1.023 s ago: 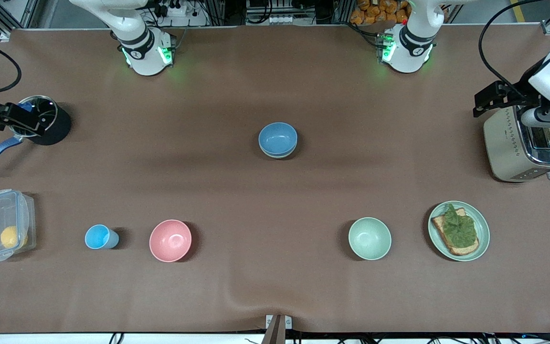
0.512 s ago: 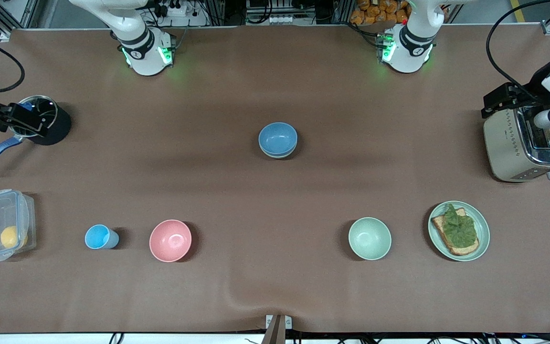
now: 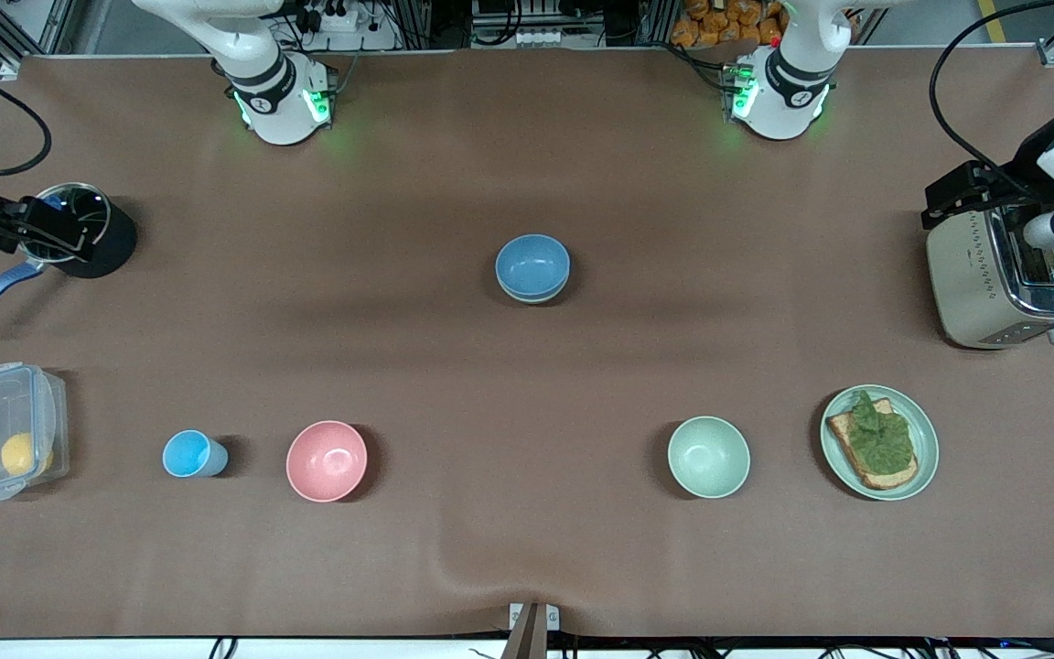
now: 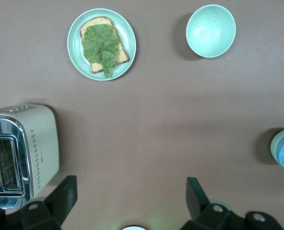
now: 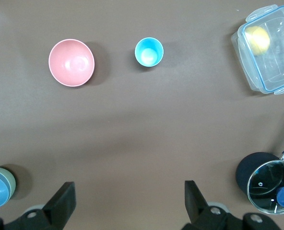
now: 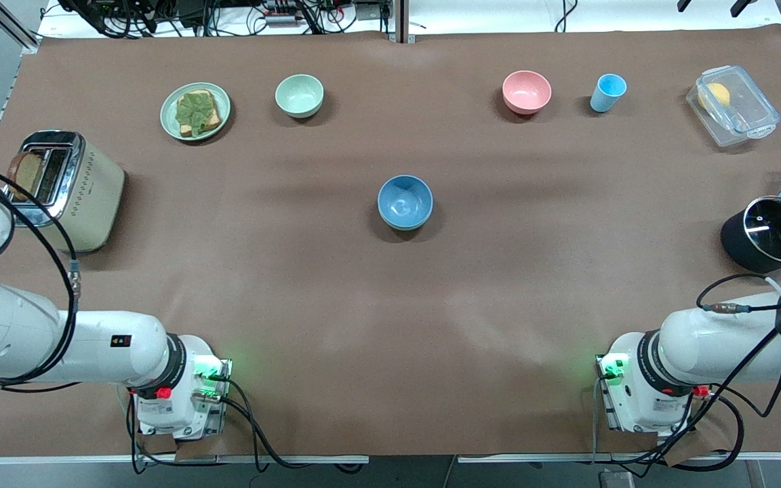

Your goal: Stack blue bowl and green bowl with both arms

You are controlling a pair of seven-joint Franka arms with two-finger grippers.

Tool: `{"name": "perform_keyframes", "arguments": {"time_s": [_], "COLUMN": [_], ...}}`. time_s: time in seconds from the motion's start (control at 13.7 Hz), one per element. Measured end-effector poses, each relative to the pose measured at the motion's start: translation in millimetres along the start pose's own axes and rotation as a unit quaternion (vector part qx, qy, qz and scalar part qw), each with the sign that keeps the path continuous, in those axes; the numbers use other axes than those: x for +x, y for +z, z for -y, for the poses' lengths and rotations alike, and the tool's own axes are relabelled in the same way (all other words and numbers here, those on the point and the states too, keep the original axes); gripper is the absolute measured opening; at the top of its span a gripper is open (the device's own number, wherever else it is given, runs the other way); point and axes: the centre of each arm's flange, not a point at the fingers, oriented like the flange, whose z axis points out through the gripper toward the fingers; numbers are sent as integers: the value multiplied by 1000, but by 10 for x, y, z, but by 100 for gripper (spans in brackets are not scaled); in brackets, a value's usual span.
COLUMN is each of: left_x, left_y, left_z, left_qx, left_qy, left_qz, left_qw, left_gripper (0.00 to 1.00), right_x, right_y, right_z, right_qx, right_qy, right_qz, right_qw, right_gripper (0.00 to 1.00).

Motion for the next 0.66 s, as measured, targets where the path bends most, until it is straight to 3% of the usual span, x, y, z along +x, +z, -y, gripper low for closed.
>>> {"name": "perform_keyframes", "arguments": {"time_s": [0.66], "left_x": [7], "left_y": [9], "left_z": [-1], "left_qx": [1], "left_qy": [-2], "left_qz": [0], "left_qw": [1000], "left_gripper": [100], "right_x": [-8], "right_y": [6], "right_z": [7], "right_qx": [0], "right_qy": [-2], "right_qz": [3], "right_qw": [1000], "right_gripper": [100]}}
